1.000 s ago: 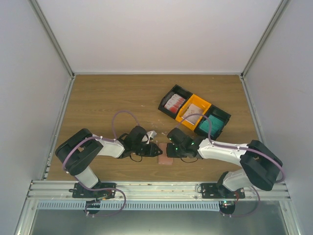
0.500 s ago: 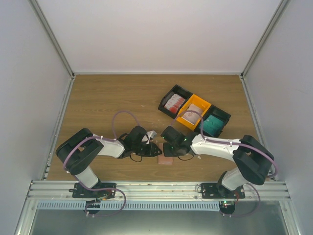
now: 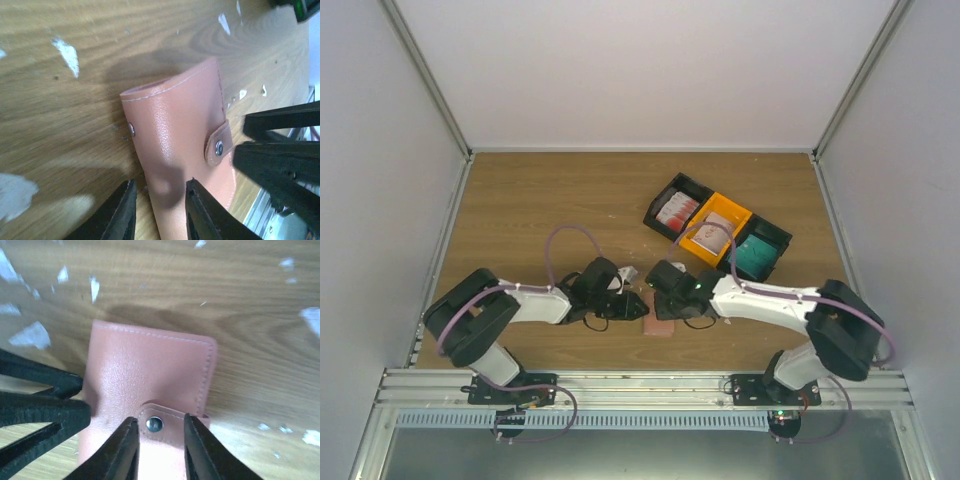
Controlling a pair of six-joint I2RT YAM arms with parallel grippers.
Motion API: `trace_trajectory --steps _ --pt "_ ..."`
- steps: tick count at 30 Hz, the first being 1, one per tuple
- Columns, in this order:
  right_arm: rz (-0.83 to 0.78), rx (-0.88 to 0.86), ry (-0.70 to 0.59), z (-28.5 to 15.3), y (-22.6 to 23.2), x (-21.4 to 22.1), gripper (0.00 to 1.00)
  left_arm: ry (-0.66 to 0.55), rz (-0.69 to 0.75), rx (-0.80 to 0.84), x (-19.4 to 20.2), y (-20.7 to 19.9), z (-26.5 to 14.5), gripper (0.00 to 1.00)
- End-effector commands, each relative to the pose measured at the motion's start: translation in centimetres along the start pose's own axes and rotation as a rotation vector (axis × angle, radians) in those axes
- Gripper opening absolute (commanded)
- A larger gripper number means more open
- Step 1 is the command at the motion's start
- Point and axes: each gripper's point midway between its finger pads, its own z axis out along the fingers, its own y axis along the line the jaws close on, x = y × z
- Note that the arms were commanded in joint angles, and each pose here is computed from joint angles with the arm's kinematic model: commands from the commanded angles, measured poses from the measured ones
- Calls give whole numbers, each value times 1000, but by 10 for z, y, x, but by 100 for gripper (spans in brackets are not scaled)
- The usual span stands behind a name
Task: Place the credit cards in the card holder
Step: Close the card holder at the center of the board, then reset both arms
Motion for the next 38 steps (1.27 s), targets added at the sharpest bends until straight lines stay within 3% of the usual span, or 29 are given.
trace_trajectory --steps 1,4,9,11,12,19,21,31,38 --pt "74 12 -207 -55 -10 -44 31 -125 49 -70 -22 -9 -28 36" --pt "125 29 -337 -90 -31 -63 40 -247 98 -109 -45 -23 -58 48" --pt "159 90 -531 -153 -69 -79 58 -450 192 -154 -75 -55 -123 78" --pt "162 102 -608 -182 -80 -83 65 -538 221 -170 -84 -68 -153 97" --pt "167 104 -648 -197 -86 -85 70 -568 233 -189 -86 -71 -166 99" --pt "239 87 -869 -291 -130 -77 86 -784 329 -292 -98 -95 -254 99" --pt "269 68 -915 -311 -144 -69 99 -850 340 -311 -95 -100 -282 99" --pt "412 -61 -1029 -342 -184 -34 100 -1067 415 -374 -73 -116 -381 99" --pt "423 -39 -1030 -340 -186 -34 100 -1096 416 -416 -69 -109 -392 99"
